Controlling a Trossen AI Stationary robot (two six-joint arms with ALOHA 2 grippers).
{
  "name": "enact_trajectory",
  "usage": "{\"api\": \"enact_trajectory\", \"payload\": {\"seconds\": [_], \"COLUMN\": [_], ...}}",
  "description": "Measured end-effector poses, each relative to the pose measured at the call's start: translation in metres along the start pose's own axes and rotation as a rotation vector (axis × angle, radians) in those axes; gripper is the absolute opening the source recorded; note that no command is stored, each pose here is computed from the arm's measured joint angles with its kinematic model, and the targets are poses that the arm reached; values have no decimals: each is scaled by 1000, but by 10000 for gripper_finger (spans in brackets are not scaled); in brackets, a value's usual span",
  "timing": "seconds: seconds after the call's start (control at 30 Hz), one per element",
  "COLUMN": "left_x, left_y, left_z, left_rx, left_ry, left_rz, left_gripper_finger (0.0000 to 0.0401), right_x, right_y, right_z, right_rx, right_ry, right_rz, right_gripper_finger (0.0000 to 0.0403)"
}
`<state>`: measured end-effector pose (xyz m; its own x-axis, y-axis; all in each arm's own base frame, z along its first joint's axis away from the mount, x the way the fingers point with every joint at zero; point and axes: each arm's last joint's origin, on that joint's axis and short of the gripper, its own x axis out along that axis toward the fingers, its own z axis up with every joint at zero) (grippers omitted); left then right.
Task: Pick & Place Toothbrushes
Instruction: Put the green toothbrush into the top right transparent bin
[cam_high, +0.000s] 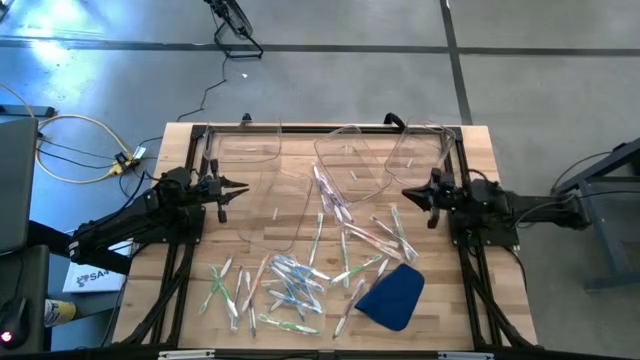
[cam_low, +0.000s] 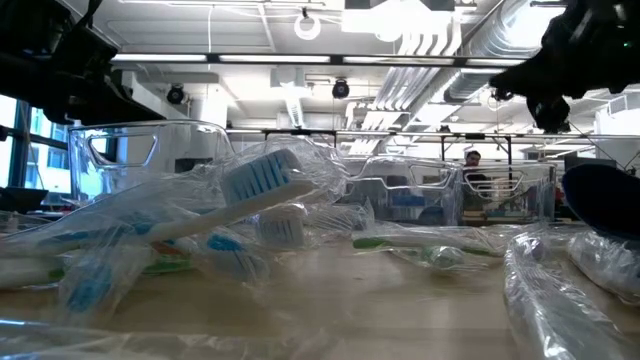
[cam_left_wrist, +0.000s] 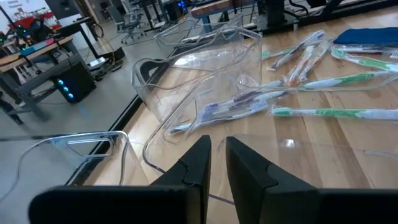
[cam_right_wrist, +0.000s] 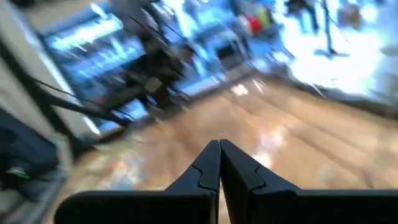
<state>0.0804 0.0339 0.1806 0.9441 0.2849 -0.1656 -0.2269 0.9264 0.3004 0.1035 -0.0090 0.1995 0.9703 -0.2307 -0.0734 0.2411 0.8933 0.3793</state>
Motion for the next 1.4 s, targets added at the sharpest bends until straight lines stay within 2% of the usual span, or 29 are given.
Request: {"api": "enact_trajectory", "payload": {"seconds": [0.17,0.37,0.6,0.8,1.03,1.3,1.4], "left_x": [0,0,0,0,0,0,0], "left_y": [0,0,0,0,0,0,-1], "left_z": [0,0,0,0,-1,-1,-3], "left_rx": [0,0,0,0,-2,-3,-5], "left_ry": [0,1,2,3,7,13,29], "left_rz": [0,-1,-1,-2,-3,-5,-11], "left_gripper_finger": [46,46,46,46,46,46,46], "right_x": [11,29,41,44,52,51,53], "right_y": [8,30,56,73,88,81,83], "right_z": [13,34,54,56,52,38,33], "right_rx": [29,-35,-22,5,16,192,225], "right_ry": [114,228,300,407,489,588,658], "right_rz": [-112,-187,-308,-418,-457,-601,-593], "right_gripper_finger": [2,2,2,2,2,2,2]}}
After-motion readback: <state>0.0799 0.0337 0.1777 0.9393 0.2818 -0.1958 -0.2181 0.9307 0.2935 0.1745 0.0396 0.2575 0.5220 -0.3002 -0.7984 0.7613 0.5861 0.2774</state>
